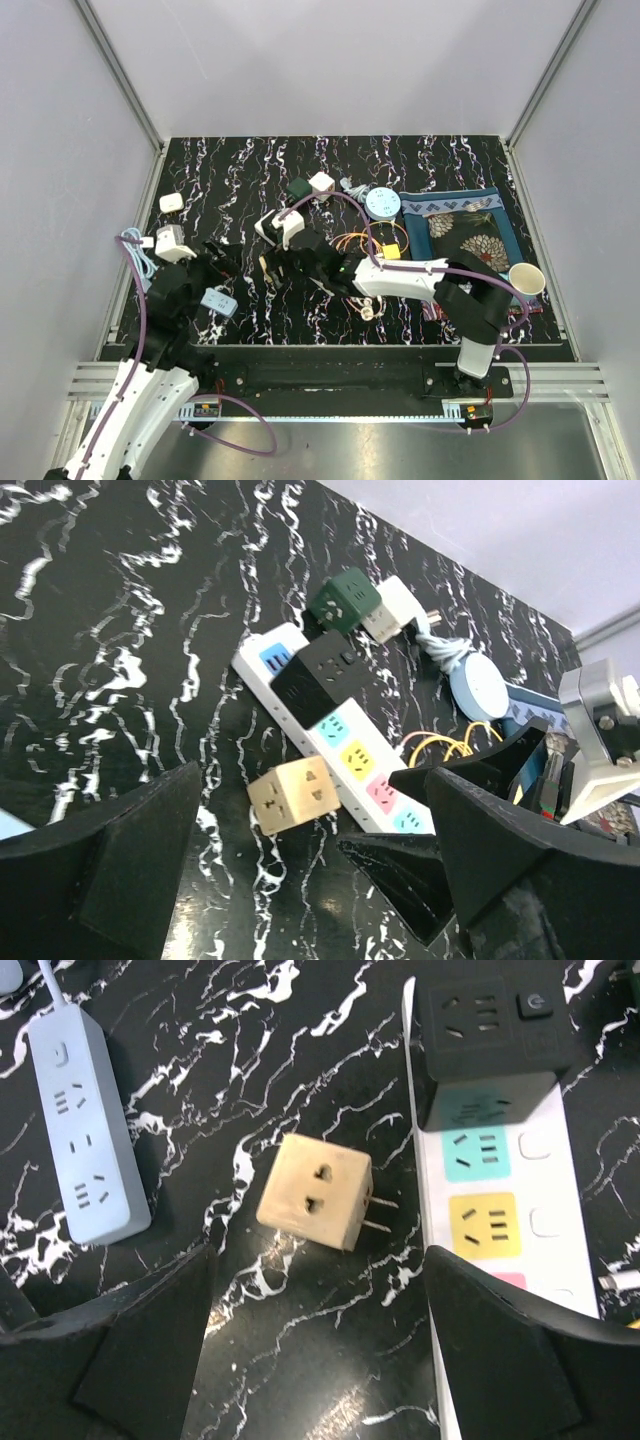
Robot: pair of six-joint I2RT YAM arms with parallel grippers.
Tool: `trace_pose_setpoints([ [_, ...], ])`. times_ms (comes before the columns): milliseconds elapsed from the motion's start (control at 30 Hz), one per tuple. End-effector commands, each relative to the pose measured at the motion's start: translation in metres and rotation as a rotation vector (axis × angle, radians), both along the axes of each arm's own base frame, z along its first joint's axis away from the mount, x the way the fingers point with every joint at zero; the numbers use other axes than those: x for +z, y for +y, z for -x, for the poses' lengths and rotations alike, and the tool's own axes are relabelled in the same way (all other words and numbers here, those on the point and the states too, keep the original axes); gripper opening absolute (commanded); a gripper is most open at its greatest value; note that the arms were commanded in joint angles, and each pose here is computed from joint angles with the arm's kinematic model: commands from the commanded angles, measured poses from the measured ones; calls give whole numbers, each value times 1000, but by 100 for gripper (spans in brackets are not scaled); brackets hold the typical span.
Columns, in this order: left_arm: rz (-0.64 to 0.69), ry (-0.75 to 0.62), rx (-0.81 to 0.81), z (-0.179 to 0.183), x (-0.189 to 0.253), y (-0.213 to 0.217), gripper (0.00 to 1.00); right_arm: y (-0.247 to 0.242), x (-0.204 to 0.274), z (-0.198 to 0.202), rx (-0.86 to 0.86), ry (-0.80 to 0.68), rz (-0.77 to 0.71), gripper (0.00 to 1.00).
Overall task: Insert the plug
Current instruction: Pick up the plug from the center of the board.
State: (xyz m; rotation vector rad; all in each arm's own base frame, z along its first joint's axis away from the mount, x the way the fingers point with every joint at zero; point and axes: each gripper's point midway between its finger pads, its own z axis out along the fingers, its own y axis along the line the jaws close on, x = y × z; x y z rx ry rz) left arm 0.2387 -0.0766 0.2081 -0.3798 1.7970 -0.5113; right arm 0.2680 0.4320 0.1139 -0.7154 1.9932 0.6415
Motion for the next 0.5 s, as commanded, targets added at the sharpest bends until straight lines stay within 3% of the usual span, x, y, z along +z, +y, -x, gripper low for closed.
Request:
trace_pose_setpoints([
  [0,-89,-53,98,10,21,29,97,21,17,-11,-48,-20,-38,89],
  [467,-129,-60,107,26,7,39,98,47,-22,-14,-88,54,89,79],
])
